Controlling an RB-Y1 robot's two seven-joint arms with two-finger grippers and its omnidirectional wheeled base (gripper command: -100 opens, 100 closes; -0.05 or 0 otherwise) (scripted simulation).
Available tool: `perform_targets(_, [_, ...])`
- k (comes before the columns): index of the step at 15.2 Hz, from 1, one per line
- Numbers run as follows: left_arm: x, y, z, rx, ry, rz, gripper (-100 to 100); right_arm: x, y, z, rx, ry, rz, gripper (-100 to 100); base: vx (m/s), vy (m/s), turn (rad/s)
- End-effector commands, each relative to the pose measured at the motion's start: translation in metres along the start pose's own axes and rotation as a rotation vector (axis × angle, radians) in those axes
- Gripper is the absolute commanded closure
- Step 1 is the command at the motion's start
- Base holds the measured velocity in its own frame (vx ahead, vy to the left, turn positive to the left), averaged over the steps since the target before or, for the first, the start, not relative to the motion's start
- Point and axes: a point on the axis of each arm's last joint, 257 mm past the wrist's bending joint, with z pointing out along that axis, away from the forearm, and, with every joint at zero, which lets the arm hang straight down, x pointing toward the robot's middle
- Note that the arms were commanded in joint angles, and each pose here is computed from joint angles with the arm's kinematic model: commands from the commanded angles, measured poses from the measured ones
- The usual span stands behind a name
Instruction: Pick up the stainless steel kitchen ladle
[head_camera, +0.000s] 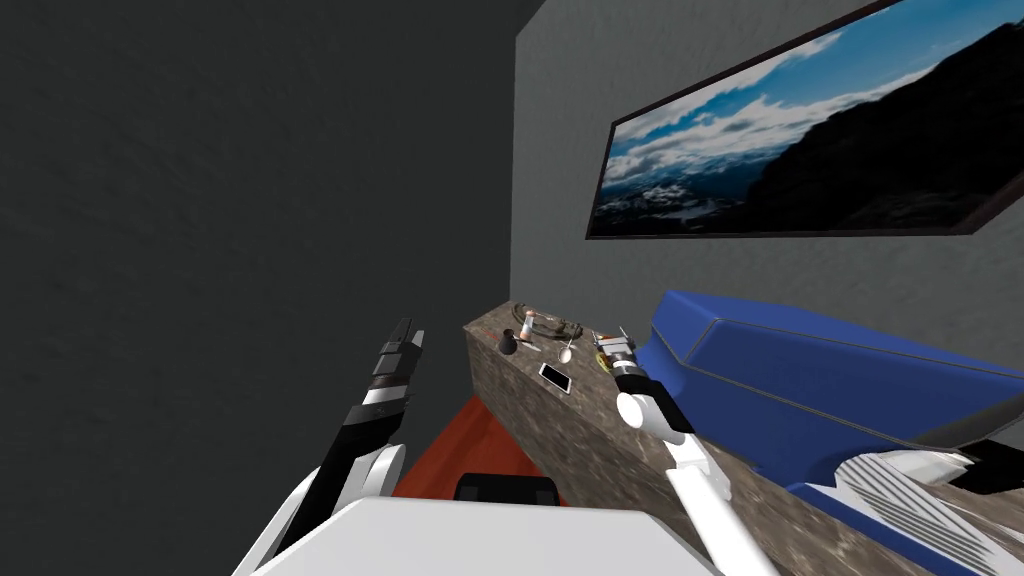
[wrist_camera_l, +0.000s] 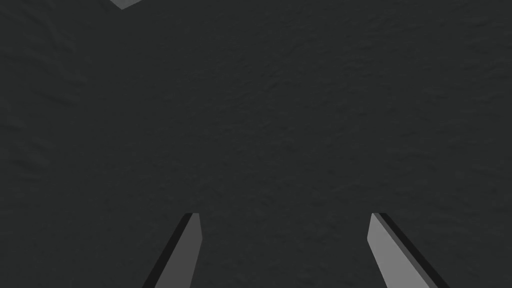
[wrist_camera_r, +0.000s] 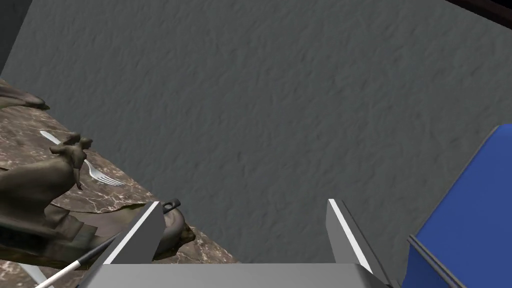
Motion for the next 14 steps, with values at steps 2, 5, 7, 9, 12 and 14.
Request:
perform_targets(2, [0.0,0.0,0.0,0.0,0.0,0.0,0,-0.014,0.002,0.008,0.004,-0.035,0.108,-100,-0.049,-0.06,0.17])
perform_targets(5, [0.0,0.0,0.0,0.0,0.0,0.0,0,-0.025,0.003,0.015,0.006,-0.065,0.197,-100,-0.046,-0.049,0.144])
perform_targets(7, [0.0,0.0,0.0,0.0,0.0,0.0,0,-0.035,0.003,0.021,0.007,-0.094,0.272,-100,-0.038,-0.046,0.118])
perform_targets(9, [0.0,0.0,0.0,0.0,0.0,0.0,0,-0.046,0.003,0.027,0.006,-0.122,0.346,-100,-0.051,-0.06,0.235])
perform_targets(12, [0.0,0.0,0.0,0.0,0.0,0.0,0,-0.055,0.003,0.032,0.003,-0.15,0.448,-100,-0.046,-0.055,0.133])
perform_targets(14, [0.0,0.0,0.0,0.0,0.0,0.0,0,-0.064,0.002,0.037,0.001,-0.175,0.523,-100,-0.053,-0.048,0.194])
